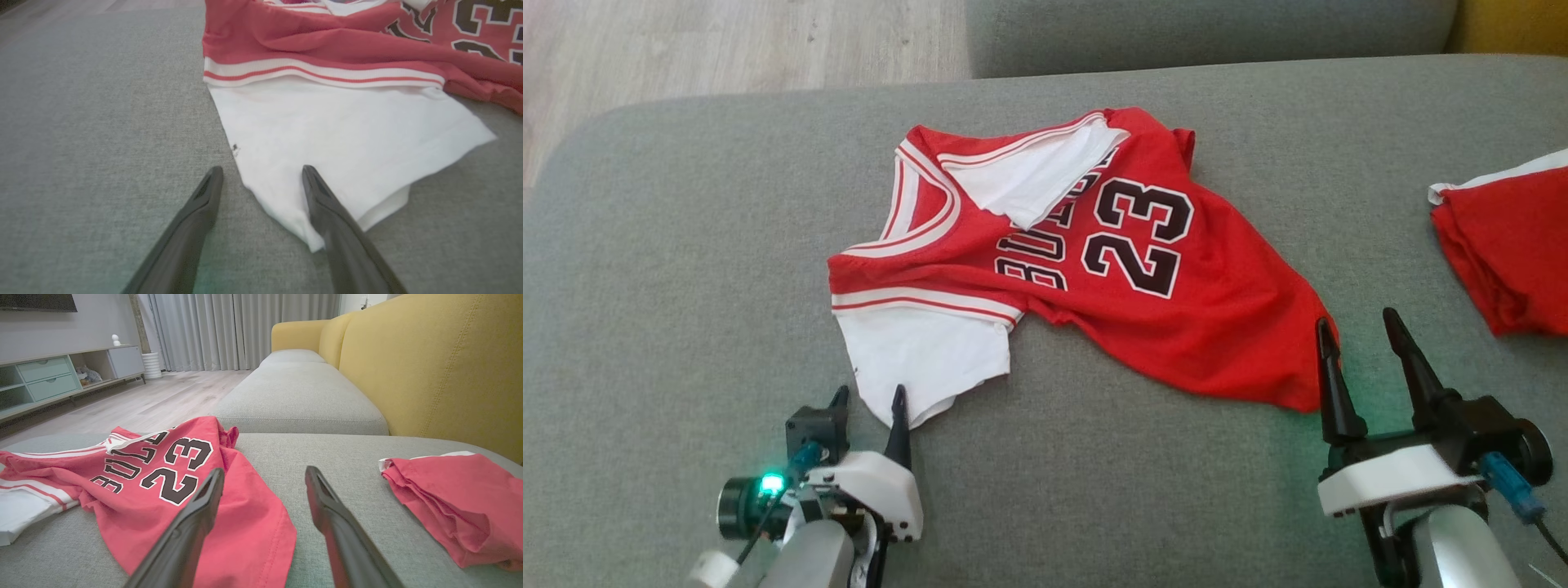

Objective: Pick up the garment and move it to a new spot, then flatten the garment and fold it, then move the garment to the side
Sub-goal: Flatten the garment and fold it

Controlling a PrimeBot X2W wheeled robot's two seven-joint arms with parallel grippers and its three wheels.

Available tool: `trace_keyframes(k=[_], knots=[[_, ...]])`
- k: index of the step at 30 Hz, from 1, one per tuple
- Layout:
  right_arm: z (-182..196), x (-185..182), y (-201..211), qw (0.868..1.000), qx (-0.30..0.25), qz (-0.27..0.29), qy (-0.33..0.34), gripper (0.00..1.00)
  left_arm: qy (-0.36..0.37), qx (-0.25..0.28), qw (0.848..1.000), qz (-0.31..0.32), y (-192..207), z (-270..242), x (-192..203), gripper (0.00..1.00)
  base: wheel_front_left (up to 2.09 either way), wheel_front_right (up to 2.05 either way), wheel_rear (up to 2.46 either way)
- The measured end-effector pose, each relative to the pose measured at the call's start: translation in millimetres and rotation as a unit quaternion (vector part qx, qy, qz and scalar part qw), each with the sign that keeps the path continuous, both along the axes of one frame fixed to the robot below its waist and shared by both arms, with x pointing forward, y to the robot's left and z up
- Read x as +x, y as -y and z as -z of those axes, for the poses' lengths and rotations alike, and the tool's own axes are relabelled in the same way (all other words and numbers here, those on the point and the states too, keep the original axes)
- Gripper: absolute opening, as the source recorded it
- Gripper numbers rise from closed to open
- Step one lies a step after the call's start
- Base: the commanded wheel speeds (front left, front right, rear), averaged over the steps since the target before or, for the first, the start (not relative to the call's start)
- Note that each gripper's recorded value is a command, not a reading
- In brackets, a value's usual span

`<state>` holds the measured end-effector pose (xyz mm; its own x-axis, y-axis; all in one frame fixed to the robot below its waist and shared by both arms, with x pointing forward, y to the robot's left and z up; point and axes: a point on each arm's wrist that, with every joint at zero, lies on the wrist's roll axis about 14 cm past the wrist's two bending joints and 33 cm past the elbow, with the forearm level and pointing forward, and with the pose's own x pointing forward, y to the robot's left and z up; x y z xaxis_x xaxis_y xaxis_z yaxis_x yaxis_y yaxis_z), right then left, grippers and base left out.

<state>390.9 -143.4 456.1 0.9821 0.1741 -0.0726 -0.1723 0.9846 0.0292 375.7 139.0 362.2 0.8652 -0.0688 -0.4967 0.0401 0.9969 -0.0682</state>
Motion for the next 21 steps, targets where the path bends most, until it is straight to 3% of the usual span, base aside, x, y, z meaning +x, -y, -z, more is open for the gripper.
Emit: trace_keyframes(k=[6, 7, 8, 9, 13, 21], knots=[[0.2, -0.8, 1.4, 1.0, 0.0, 0.002, 0.0, 1.0, -0.02, -0.003, 1.0, 0.011, 4.6, 2.4, 3.2, 1.0, 0.0, 0.0, 0.0], [0.2, -1.0, 1.6, 1.0, 0.0, 0.002, -0.001, 1.0, -0.024, -0.006, 1.0, 0.015, 6.8, 2.8, 3.2, 0.82, 0.0, 0.0, 0.0], [0.4, -1.2, 1.8, 1.0, 0.0, 0.003, -0.001, 1.0, -0.028, -0.01, 0.999, 0.02, 9.3, 3.3, 2.6, 0.82, 0.0, 0.0, 0.0], [0.6, -1.5, 2.0, 1.0, 0.0, 0.003, -0.001, 1.0, -0.029, -0.015, 0.999, 0.024, 11.4, 3.2, 2.4, 0.0, 0.0, 0.0, 0.0], [4.7, -3.6, 2.4, 1.0, 0.0, 0.004, -0.008, 1.0, -0.013, -0.021, 0.999, 0.02, 12.3, -2.9, 6.2, 0.0, 0.0, 0.0, 0.0], [45.6, -22.3, -3.4, 0.996, -0.002, -0.006, -0.085, 1.0, 0.164, -0.034, 0.985, -0.042, -11.1, -76.9, 40.3, 0.0, 0.0, 0.0, 0.0]])
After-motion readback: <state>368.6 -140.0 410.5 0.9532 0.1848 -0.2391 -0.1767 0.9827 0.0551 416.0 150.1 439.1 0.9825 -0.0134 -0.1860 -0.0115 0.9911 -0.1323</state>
